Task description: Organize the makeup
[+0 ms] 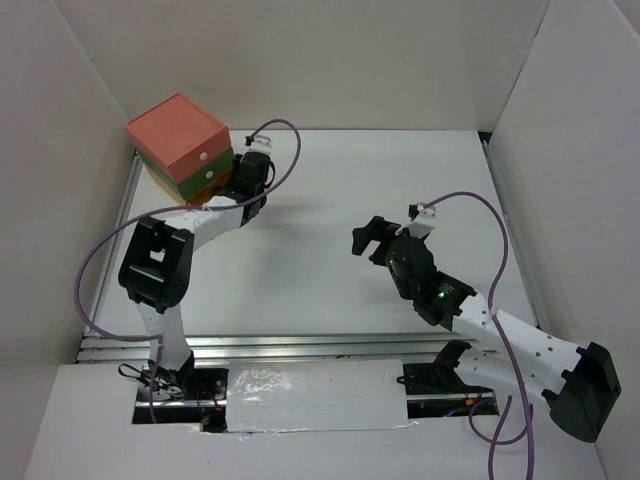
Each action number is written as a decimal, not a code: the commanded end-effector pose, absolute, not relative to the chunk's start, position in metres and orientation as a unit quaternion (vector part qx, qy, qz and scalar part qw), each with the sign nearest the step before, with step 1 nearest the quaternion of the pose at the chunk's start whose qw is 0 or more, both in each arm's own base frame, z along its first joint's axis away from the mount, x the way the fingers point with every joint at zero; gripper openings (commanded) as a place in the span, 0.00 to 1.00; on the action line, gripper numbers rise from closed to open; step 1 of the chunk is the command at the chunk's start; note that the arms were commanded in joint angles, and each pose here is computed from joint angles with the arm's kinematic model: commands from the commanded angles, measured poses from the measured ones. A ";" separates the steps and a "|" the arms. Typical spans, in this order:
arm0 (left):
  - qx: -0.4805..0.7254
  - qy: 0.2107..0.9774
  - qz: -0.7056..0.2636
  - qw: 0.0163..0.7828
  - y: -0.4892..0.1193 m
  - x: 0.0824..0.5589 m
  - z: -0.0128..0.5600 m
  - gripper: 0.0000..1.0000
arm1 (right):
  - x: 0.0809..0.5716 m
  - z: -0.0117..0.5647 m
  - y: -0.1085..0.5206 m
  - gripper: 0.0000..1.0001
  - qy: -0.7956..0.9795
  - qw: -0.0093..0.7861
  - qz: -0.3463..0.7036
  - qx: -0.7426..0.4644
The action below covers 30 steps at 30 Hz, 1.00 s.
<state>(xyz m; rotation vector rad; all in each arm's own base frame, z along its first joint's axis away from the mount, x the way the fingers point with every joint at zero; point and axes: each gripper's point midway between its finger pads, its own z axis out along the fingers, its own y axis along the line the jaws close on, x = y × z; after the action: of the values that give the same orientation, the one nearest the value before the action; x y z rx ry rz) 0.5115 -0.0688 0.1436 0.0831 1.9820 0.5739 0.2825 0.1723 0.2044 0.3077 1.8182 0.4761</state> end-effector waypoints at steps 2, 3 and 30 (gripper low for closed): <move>0.034 0.838 0.158 0.521 -0.107 0.488 0.145 0.17 | 0.287 0.227 0.173 1.00 0.754 0.600 0.225 0.147; 0.040 0.845 0.164 0.508 -0.106 0.484 0.131 0.12 | 0.287 0.227 0.173 1.00 0.752 0.601 0.226 0.148; -0.041 0.866 0.348 0.357 0.012 0.535 0.039 0.00 | 0.289 0.222 0.174 1.00 0.756 0.601 0.220 0.142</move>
<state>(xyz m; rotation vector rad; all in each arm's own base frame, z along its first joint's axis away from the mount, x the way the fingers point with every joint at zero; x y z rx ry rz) 0.5344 -0.0009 0.0373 -0.0385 2.2439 0.8567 0.2829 0.1735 0.2067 0.3052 1.8104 0.4850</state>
